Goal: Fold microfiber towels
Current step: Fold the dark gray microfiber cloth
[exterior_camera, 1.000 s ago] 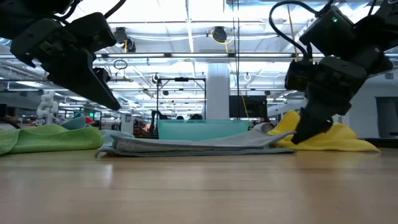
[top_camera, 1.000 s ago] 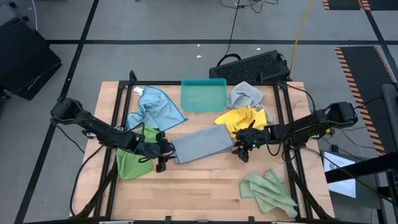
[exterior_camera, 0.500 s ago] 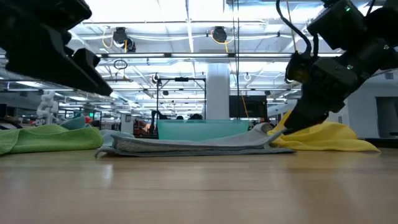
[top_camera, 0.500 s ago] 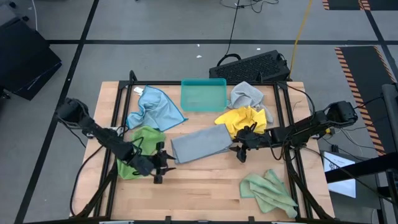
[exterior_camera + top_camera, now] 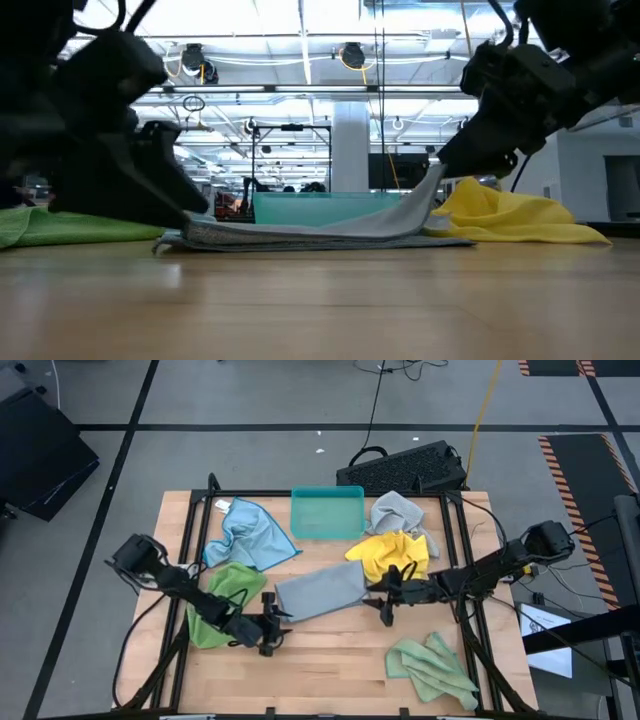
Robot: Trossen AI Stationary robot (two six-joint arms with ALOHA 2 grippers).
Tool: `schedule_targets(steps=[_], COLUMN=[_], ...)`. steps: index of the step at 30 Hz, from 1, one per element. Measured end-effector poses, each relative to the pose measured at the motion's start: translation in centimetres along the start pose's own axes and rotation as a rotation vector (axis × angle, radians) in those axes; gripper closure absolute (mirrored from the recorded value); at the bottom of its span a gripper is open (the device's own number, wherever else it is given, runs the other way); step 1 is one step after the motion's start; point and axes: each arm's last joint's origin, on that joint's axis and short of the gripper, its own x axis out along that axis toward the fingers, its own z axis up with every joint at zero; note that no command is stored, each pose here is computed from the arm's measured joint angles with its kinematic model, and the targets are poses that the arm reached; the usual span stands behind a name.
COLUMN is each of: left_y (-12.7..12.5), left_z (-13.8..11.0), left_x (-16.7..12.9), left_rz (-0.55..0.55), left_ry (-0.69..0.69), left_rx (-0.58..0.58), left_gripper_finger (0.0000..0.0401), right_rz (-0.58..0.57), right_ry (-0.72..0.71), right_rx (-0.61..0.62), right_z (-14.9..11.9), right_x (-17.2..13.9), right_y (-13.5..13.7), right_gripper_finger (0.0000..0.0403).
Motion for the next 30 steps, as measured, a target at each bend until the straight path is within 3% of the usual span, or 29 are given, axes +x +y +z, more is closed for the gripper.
schedule_targets(steps=[6, 10, 22, 30], left_y=[0.3, 1.1, 3.5, 3.7], left_z=[0.1, 0.3, 2.2, 1.9], left_x=[0.2, 0.2, -2.7, -3.1], left_rz=[0.023, 0.060, 0.160, 0.158], left_ry=[-0.004, 0.002, 0.000, 0.047], left_rx=[0.033, 0.021, 0.058, 0.088], left_gripper_finger=[0.0312, 0.0389, 0.0397, 0.0398], right_rz=[-0.008, -0.082, -0.140, -0.093], right_ry=[-0.001, 0.009, 0.131, 0.169], right_rx=[-0.014, -0.043, -0.315, -0.284], right_z=[-0.3, -0.6, -1.6, -2.3], right_x=[-0.2, -0.2, -0.3, -0.4], right_y=[0.4, 0.0, -0.7, -1.0], right_gripper_finger=[0.0238, 0.0244, 0.0214, 0.0249])
